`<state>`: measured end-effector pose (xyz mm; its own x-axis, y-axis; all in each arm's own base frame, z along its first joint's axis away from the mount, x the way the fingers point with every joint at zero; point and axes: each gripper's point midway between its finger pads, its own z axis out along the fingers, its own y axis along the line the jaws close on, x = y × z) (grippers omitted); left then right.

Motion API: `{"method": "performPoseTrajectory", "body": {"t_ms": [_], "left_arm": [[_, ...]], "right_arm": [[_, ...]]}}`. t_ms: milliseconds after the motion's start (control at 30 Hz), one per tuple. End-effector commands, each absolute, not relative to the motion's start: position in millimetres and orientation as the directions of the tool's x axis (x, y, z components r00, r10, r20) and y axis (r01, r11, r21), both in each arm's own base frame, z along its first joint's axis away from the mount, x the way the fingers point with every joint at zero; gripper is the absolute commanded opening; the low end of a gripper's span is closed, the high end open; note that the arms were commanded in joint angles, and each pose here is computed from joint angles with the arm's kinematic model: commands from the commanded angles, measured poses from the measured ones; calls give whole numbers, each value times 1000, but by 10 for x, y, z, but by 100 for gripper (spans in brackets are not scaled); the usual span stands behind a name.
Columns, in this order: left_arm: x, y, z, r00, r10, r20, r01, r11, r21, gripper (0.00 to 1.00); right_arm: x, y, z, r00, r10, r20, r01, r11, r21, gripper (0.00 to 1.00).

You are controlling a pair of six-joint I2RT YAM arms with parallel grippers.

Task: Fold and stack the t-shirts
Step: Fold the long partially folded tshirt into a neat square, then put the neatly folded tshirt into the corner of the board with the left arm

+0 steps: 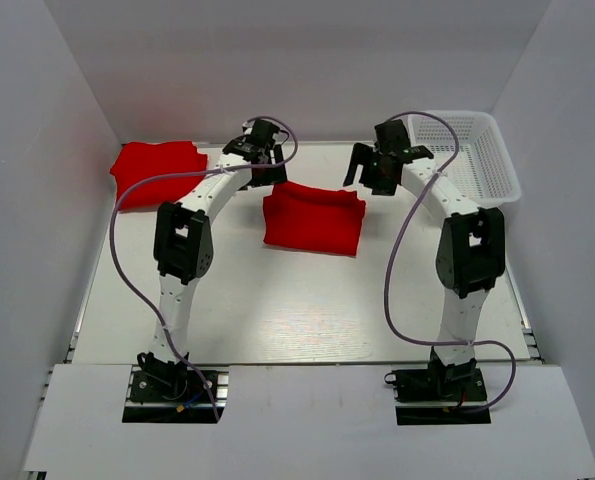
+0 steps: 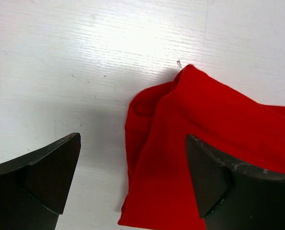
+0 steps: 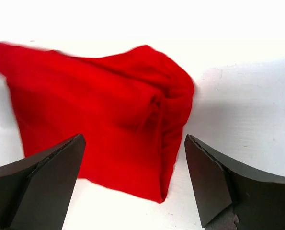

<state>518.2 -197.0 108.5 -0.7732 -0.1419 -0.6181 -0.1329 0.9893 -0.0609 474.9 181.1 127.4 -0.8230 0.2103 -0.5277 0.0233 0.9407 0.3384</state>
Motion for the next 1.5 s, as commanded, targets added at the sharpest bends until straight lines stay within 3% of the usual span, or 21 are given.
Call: {"method": "performPoseTrajectory", "body": {"t_ms": [0,300,467,700,900,1133,1467], "left_arm": [[5146,-1884,1669,-701,-153,-697,-129,988,-86,100],[4806,-1986,1414,-762,-54,-645,28,993,-116,100],[4843,-2100,1183,-774,19,-633,120,986,-118,100],[5011,-2229,897,-773,78,-630,190,975,-112,100],[4970,-2203,599,-800,110,-590,199,976,-88,94],[4849,-2485,353,-811,177,-557,311,938,-155,77],[4601,-2429,-116,-880,178,-441,278,945,-173,60]], "right_arm": [[4707,1867,1885,-746,163,-646,-106,928,357,90],[4145,2189,1681,-791,51,-609,-287,849,444,90],[4194,2062,1392,-825,122,-551,-155,890,429,90],[4447,2127,1240,-811,150,-566,-145,885,443,90],[4497,2084,1040,-835,178,-521,-81,897,435,90],[4375,1853,989,-813,223,-537,-4,921,389,90],[4210,1598,1104,-785,244,-569,34,934,355,90]]}}
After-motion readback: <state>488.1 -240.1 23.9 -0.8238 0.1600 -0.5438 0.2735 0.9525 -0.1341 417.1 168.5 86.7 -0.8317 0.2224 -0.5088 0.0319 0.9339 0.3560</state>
